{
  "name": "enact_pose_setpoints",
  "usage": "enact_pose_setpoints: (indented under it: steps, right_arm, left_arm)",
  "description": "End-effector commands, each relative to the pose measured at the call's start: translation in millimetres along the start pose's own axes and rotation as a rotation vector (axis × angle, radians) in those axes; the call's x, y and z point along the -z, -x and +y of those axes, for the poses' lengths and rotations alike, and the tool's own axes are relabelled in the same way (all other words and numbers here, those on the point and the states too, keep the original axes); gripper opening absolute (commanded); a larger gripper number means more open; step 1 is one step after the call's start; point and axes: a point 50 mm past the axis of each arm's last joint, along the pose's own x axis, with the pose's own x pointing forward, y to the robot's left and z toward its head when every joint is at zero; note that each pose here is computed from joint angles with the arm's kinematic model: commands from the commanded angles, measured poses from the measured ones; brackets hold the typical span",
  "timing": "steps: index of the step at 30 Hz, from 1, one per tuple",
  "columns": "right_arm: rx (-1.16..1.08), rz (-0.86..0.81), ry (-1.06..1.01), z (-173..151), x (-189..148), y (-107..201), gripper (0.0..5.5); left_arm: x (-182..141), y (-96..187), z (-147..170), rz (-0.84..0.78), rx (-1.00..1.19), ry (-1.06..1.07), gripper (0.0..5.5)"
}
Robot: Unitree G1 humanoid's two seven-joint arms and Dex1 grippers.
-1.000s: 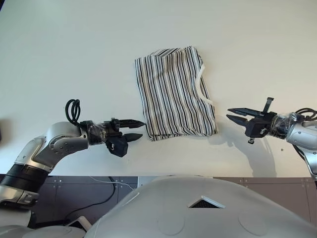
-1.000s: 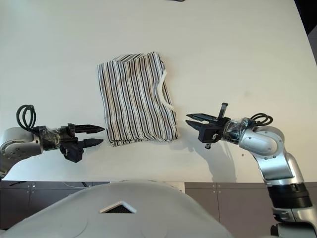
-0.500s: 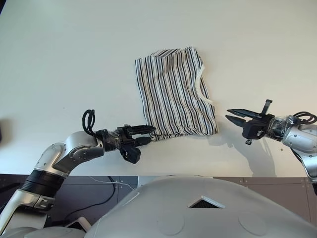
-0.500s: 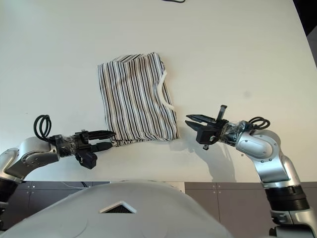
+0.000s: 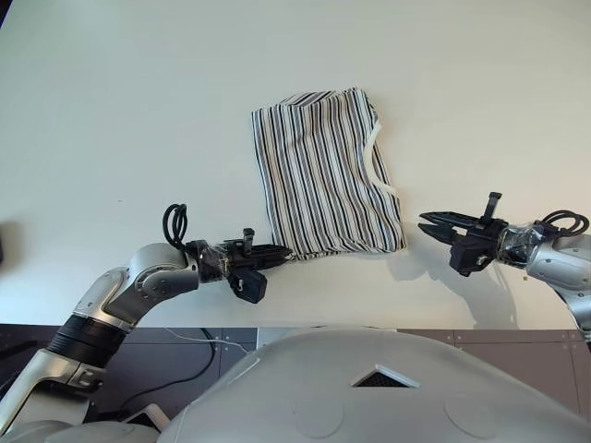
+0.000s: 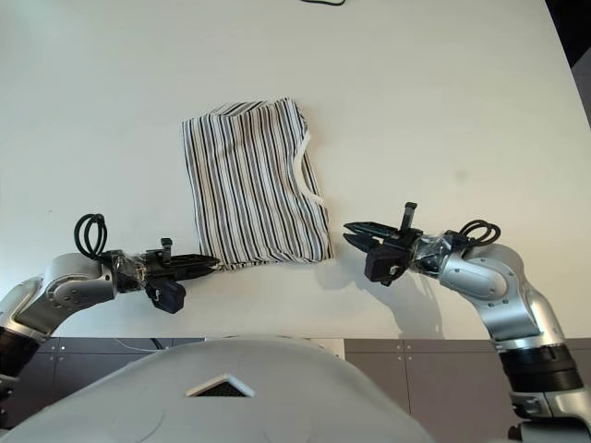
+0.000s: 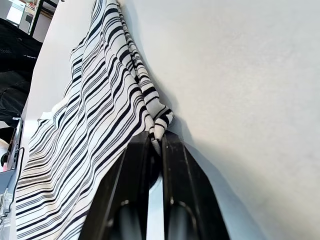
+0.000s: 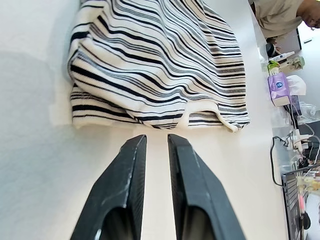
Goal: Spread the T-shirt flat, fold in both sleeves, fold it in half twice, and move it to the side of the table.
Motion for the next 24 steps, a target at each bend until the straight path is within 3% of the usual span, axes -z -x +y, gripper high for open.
enact_pose_setpoints:
  steps: [1, 5, 24]
  right_arm:
    - [-0.098, -0.039, 0.108, 17.5, -2.8, 1.6, 1.26]
    - [-0.178, -0.080, 0.217, 34.5, -6.1, -6.2, 1.88]
    - [-0.221, -0.122, 0.319, 37.0, -0.2, -40.2, 1.88]
  left_arm:
    - [5.7, 8.3, -11.4, 0.038, 0.097, 0.036, 0.14]
    - [5.5, 9.8, -7.4, 0.020, 0.113, 0.026, 0.12]
    - [8.0, 6.5, -0.7, -0.003, 0.149, 0.003, 0.12]
